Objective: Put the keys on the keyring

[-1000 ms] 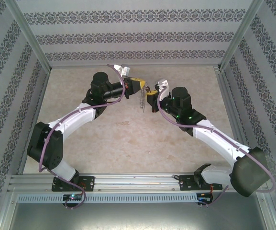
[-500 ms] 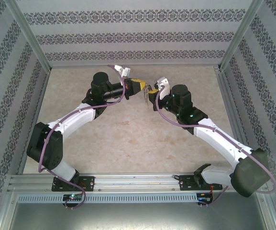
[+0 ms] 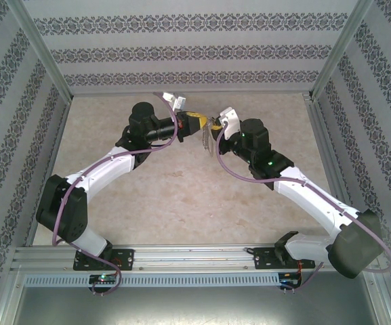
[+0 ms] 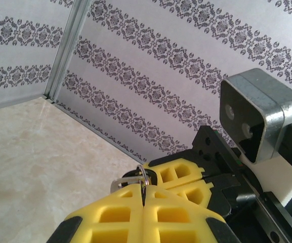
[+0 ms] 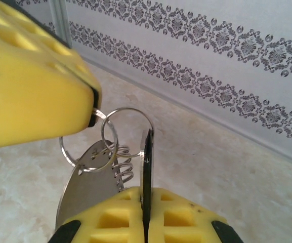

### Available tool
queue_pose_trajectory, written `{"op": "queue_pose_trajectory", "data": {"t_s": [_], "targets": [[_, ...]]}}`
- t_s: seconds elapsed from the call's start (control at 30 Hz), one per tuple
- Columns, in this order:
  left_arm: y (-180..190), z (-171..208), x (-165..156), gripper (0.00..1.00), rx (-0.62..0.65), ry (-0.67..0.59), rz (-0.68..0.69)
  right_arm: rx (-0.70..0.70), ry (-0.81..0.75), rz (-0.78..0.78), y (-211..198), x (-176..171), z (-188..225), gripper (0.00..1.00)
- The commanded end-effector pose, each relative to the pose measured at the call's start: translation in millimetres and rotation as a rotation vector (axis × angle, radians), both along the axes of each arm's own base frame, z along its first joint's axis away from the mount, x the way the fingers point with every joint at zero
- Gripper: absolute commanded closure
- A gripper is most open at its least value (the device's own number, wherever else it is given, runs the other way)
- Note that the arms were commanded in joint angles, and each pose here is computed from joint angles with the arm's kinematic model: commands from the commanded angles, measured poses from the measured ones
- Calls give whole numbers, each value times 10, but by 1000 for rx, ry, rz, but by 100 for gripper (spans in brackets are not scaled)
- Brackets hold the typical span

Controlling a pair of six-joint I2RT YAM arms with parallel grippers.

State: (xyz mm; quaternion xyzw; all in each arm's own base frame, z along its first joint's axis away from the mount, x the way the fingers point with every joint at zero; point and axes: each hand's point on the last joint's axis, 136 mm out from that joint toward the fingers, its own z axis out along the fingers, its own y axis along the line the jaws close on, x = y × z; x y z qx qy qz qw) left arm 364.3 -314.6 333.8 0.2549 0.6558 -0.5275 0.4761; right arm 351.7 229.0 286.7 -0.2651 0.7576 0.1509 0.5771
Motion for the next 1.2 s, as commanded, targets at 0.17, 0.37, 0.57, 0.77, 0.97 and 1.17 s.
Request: {"op": "queue_pose_trajectory", "data": {"t_s": [0.17, 0.37, 0.57, 0.77, 0.97, 1.17], "targets": [[-68, 146, -220, 100, -1, -48, -58, 24, -101, -33, -52, 39, 421, 100], [-43, 180, -217, 100, -5, -60, -29, 48, -93, -11, -47, -41, 423, 100], [-8, 239, -170, 100, -27, -81, 23, 99, -40, 34, -19, -193, 289, 100], [-7, 272, -109, 100, -51, -110, 59, 149, -10, 42, -39, -316, 193, 100], [-8, 352, -63, 100, -90, -138, 87, 166, 7, 86, 35, -430, 138, 100], [-44, 350, -44, 100, -106, -139, 95, 157, 14, 107, 113, -476, 75, 100]]}}
